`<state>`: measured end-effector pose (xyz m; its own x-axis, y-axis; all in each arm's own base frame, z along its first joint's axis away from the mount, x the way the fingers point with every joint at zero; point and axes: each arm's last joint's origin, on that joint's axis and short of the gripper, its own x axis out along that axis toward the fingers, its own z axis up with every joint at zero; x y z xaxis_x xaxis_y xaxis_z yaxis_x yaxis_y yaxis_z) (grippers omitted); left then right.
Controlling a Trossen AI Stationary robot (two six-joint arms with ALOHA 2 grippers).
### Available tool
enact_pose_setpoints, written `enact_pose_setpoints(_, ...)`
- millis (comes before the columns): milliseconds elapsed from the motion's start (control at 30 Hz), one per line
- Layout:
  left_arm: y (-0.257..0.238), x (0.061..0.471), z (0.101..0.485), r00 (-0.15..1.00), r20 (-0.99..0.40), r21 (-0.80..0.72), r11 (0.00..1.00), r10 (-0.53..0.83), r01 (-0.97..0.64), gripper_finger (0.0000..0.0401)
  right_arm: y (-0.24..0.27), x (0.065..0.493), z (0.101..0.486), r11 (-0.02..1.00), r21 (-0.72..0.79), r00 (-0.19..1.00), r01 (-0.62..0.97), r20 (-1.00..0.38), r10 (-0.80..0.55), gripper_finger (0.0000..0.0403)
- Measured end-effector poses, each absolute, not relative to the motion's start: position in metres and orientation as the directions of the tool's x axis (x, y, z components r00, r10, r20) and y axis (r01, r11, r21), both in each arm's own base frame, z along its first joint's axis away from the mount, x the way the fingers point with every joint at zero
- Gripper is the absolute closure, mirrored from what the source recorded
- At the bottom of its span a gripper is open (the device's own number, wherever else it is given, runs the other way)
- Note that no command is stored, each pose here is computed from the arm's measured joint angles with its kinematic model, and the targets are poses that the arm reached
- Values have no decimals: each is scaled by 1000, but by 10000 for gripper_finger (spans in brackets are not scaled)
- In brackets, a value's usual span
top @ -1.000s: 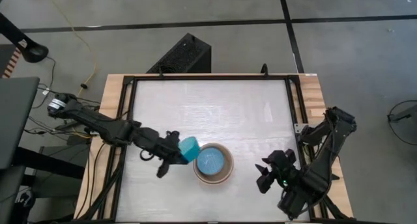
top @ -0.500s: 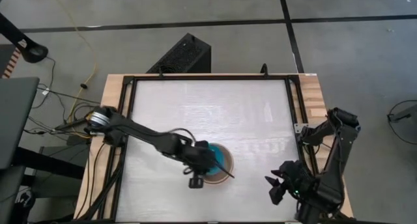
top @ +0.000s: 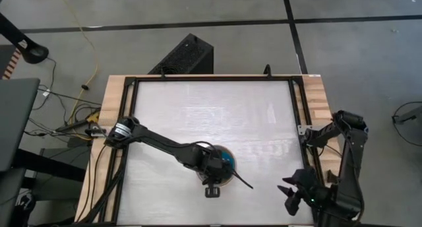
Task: Nest bowls inside each other
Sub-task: Stack the blue bowl on top the blue patterned bowl
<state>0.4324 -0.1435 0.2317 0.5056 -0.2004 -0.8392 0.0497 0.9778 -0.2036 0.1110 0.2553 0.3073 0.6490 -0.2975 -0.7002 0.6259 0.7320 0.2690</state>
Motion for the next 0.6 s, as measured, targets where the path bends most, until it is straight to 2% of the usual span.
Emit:
enact_pose_setpoints(200, -132, 426, 241, 491, -857, -181, 983, -157, -1, 360, 256, 107, 307, 745, 256, 650, 616, -699, -297, 202)
enact_pose_setpoints(467, -130, 425, 249, 478, -835, -296, 955, -271, 24, 263, 255, 107, 308, 746, 249, 649, 618, -698, -304, 202)
enact_pose_setpoints(600, -130, 424, 254, 482, -827, -317, 948, -291, 29, 227, 255, 107, 308, 744, 254, 650, 618, -697, -302, 202)
